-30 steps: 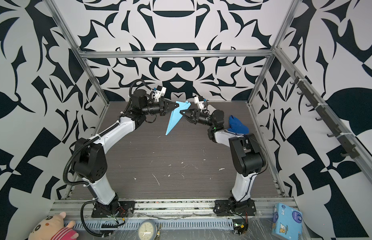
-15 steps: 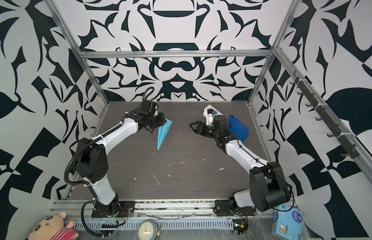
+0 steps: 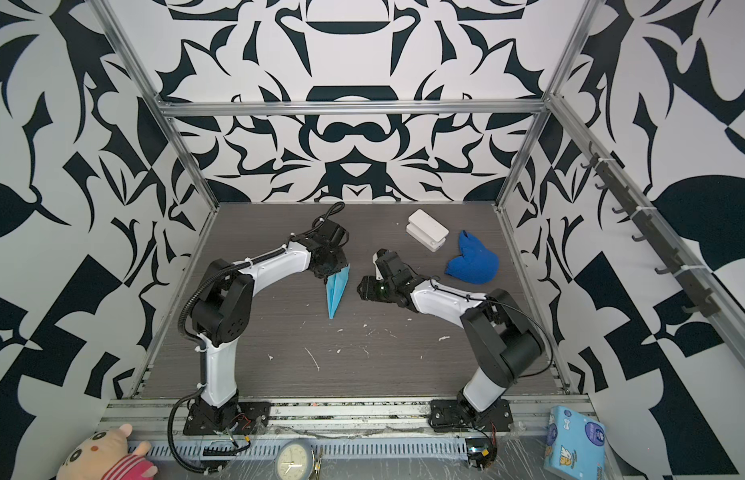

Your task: Fold a paper plane with a square sheet of paper (pick it up from the middle)

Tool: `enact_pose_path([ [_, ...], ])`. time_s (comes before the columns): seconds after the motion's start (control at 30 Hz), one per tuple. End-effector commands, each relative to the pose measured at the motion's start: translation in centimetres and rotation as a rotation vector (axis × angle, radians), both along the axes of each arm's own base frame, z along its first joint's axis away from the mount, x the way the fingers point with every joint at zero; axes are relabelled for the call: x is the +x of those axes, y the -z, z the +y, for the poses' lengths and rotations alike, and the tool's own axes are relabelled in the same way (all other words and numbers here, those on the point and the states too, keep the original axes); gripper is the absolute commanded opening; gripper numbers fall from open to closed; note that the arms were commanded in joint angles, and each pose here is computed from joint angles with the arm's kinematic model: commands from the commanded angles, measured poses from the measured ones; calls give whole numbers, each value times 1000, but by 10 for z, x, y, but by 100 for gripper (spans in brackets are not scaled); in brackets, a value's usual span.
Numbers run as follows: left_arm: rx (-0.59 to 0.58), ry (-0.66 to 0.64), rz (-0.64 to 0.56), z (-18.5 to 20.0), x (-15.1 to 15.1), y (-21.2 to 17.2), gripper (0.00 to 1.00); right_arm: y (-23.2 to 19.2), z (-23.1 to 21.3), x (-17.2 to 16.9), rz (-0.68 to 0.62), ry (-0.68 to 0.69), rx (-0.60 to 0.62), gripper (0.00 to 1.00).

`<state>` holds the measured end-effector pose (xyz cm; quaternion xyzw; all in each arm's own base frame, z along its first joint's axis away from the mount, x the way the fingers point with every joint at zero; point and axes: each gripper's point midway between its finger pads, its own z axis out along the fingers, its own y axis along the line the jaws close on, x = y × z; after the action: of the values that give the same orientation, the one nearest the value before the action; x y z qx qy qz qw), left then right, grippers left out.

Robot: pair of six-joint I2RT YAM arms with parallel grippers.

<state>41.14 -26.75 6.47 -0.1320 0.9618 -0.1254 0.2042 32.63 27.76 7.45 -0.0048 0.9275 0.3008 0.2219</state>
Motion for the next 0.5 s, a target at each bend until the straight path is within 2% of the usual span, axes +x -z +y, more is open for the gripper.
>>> enact_pose_path([
  [0.0, 11, -37, 10, 5, -1, 3, 0, -32, 26, 18, -51, 30, 119, 55],
  [0.3, 0, -45, 8, 5, -1, 3, 0, -29, 51, 25, 4, 25, 207, 57],
  [0.47, -7, -43, 5, 3, -1, 1, 0, -14, 50, 31, 45, 65, 179, 48],
])
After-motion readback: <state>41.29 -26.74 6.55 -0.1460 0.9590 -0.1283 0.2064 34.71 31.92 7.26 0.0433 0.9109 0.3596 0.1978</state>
